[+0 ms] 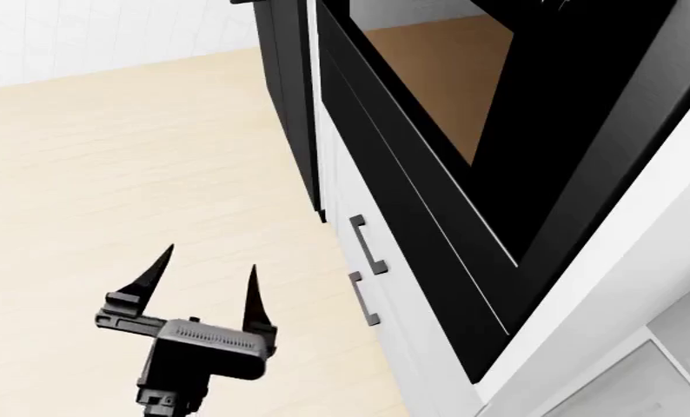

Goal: Open the oven door

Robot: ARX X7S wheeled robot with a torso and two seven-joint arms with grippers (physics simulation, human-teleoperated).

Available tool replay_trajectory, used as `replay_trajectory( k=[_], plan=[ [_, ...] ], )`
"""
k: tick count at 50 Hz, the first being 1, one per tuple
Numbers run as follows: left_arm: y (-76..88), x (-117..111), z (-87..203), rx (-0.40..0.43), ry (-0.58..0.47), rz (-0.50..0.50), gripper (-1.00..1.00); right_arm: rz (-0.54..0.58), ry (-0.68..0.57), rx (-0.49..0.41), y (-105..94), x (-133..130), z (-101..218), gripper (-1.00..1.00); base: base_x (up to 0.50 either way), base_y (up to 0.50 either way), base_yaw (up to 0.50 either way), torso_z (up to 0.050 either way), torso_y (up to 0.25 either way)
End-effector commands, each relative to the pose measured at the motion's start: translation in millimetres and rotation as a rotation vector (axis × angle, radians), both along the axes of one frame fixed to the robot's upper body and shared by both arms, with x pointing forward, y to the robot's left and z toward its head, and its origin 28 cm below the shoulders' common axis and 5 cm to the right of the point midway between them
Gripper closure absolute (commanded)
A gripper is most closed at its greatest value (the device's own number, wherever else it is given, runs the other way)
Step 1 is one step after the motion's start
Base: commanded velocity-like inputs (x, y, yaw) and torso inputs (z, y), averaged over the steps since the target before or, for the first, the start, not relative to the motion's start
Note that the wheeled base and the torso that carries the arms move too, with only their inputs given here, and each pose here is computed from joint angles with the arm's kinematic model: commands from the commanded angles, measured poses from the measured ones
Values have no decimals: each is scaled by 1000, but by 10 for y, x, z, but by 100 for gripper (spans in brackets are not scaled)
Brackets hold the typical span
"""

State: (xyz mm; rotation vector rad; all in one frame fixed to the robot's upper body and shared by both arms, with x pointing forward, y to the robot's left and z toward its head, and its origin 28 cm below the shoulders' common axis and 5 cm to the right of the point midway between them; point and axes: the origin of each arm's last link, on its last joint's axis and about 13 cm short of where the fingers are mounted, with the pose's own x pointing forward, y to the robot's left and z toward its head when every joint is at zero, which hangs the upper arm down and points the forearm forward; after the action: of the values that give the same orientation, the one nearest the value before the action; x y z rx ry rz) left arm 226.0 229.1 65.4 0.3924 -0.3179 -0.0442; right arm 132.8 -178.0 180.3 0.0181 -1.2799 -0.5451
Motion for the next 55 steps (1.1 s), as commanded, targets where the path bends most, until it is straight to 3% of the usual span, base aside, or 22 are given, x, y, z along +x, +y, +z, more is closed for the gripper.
replay_trajectory(
  k=[1, 15, 33, 43, 55],
  plan=[
    [29, 73, 150, 101, -64, -22, -100, -1, -3, -3, -2, 5, 4, -100, 0, 0, 0, 0, 0],
    [21, 133, 320, 153, -137, -64, -100, 0, -3, -8, 7, -3, -6, -100, 0, 0, 0, 0, 0],
    [-148, 314, 613, 115, -285, -114, -100, 3, -6, -13, 13, -14, -12, -100, 0, 0, 0, 0, 0],
    [-217, 414, 675, 221, -320, -153, -100, 1, -6, -16, 17, -18, -15, -100, 0, 0, 0, 0, 0],
    [-253, 530, 725, 220, -334, -141, -100, 1, -8, -17, 14, -11, -8, -100, 0, 0, 0, 0, 0]
  ],
)
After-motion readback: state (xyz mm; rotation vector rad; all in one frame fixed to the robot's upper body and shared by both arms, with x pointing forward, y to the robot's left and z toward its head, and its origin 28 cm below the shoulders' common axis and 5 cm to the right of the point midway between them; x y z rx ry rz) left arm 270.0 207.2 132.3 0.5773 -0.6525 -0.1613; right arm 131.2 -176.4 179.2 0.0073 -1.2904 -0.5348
